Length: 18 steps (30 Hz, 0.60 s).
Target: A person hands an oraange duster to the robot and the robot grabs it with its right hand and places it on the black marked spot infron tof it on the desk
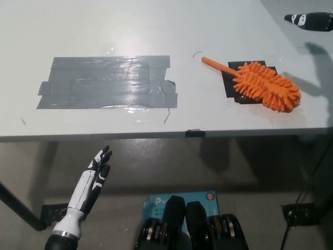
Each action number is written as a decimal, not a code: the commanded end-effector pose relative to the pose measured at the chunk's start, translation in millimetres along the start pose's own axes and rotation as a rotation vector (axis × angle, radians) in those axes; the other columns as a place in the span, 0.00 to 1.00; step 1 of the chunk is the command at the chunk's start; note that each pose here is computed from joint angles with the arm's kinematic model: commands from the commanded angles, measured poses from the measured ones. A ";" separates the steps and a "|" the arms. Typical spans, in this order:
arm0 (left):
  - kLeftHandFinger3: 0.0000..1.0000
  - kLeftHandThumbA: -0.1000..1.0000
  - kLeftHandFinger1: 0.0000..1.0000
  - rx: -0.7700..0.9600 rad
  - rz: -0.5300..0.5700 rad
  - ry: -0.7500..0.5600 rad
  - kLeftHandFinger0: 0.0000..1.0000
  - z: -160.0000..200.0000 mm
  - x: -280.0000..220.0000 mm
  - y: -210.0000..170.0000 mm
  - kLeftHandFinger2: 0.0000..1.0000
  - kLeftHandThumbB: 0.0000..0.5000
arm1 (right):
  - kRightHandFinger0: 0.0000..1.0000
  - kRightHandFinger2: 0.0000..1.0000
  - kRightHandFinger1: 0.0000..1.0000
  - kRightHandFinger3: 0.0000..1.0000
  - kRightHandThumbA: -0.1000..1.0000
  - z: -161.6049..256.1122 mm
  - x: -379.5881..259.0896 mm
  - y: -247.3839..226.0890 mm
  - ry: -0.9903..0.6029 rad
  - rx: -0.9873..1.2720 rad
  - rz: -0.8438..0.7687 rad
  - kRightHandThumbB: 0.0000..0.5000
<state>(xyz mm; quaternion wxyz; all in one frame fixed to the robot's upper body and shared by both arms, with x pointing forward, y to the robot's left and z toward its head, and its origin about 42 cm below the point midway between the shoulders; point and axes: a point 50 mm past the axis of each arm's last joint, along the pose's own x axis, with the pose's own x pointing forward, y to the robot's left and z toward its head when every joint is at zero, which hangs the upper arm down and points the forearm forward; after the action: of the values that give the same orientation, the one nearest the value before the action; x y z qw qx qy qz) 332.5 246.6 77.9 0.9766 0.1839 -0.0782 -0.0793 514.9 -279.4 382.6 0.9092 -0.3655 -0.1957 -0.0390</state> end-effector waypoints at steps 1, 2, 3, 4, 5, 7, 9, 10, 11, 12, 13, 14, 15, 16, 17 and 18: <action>1.00 1.00 1.00 0.026 0.009 -0.063 1.00 15.9 23.5 11.3 1.00 0.37 | 1.00 1.00 1.00 1.00 0.89 102.1 -86.8 -57.0 -0.448 0.041 -0.243 0.60; 1.00 1.00 1.00 0.027 0.006 -0.061 1.00 15.8 23.5 11.2 1.00 0.37 | 1.00 1.00 1.00 1.00 0.89 105.4 -100.9 -53.9 -0.474 0.053 -0.246 0.59; 1.00 1.00 1.00 0.028 0.004 -0.060 1.00 15.8 23.4 11.2 1.00 0.37 | 1.00 1.00 1.00 1.00 0.89 107.2 -109.4 -52.2 -0.487 0.060 -0.248 0.59; 1.00 1.00 1.00 0.028 -0.002 -0.052 1.00 15.2 22.6 10.3 1.00 0.37 | 1.00 1.00 1.00 1.00 0.93 107.7 -141.9 -36.9 -0.521 0.088 -0.245 0.58; 1.00 1.00 1.00 0.028 -0.005 -0.050 1.00 15.0 22.3 9.9 1.00 0.37 | 1.00 1.00 1.00 1.00 0.93 107.8 -155.0 -31.3 -0.533 0.102 -0.242 0.58; 1.00 1.00 1.00 0.031 -0.010 -0.052 1.00 14.6 22.0 8.8 1.00 0.34 | 1.00 1.00 1.00 1.00 0.92 107.4 -181.8 -18.9 -0.548 0.128 -0.227 0.60; 1.00 1.00 1.00 0.027 -0.014 -0.053 1.00 14.3 22.5 6.9 1.00 0.34 | 1.00 1.00 1.00 1.00 0.91 106.0 -202.8 -8.3 -0.552 0.150 -0.216 0.61; 1.00 1.00 1.00 0.024 -0.017 -0.051 1.00 13.2 21.3 4.9 1.00 0.33 | 1.00 1.00 1.00 1.00 0.89 102.2 -216.9 2.1 -0.543 0.178 -0.202 0.59; 1.00 1.00 1.00 0.020 -0.020 -0.048 1.00 12.0 20.1 3.3 1.00 0.34 | 1.00 1.00 1.00 1.00 0.89 98.3 -227.7 11.0 -0.528 0.207 -0.188 0.58; 1.00 1.00 1.00 0.017 -0.022 -0.040 1.00 9.0 16.1 0.7 1.00 0.34 | 1.00 1.00 1.00 1.00 0.89 90.9 -241.6 24.9 -0.495 0.249 -0.168 0.57; 1.00 1.00 1.00 0.017 -0.022 -0.035 1.00 7.7 14.5 0.0 1.00 0.36 | 1.00 1.00 1.00 1.00 0.89 84.8 -245.4 32.7 -0.472 0.266 -0.159 0.56; 1.00 1.00 1.00 0.016 -0.022 -0.032 1.00 7.0 13.5 -0.5 1.00 0.36 | 1.00 1.00 1.00 1.00 0.89 80.8 -248.0 37.8 -0.457 0.277 -0.154 0.56; 1.00 1.00 1.00 0.017 -0.022 -0.028 1.00 5.7 11.4 -1.2 1.00 0.36 | 1.00 1.00 1.00 1.00 0.88 73.4 -250.9 46.1 -0.427 0.287 -0.146 0.55; 1.00 1.00 1.00 0.019 -0.024 -0.021 1.00 2.8 6.1 -2.5 1.00 0.35 | 1.00 1.00 1.00 1.00 0.86 65.6 -254.7 55.1 -0.394 0.300 -0.136 0.53; 1.00 1.00 1.00 0.023 -0.026 -0.014 1.00 -0.7 -0.1 -3.7 1.00 0.34 | 1.00 1.00 1.00 1.00 0.83 48.4 -258.9 73.8 -0.318 0.310 -0.128 0.55; 1.00 1.00 1.00 0.024 -0.026 -0.009 1.00 -2.3 -3.0 -4.4 1.00 0.34 | 1.00 1.00 1.00 1.00 0.79 40.4 -260.9 82.3 -0.285 0.311 -0.126 0.53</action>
<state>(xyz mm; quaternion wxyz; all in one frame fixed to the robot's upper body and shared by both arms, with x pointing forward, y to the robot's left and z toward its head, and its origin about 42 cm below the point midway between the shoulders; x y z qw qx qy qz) 332.3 247.0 70.3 0.9776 0.1848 -0.0595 -0.0808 357.2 -234.0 270.5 0.9254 -0.2925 -0.2404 0.0180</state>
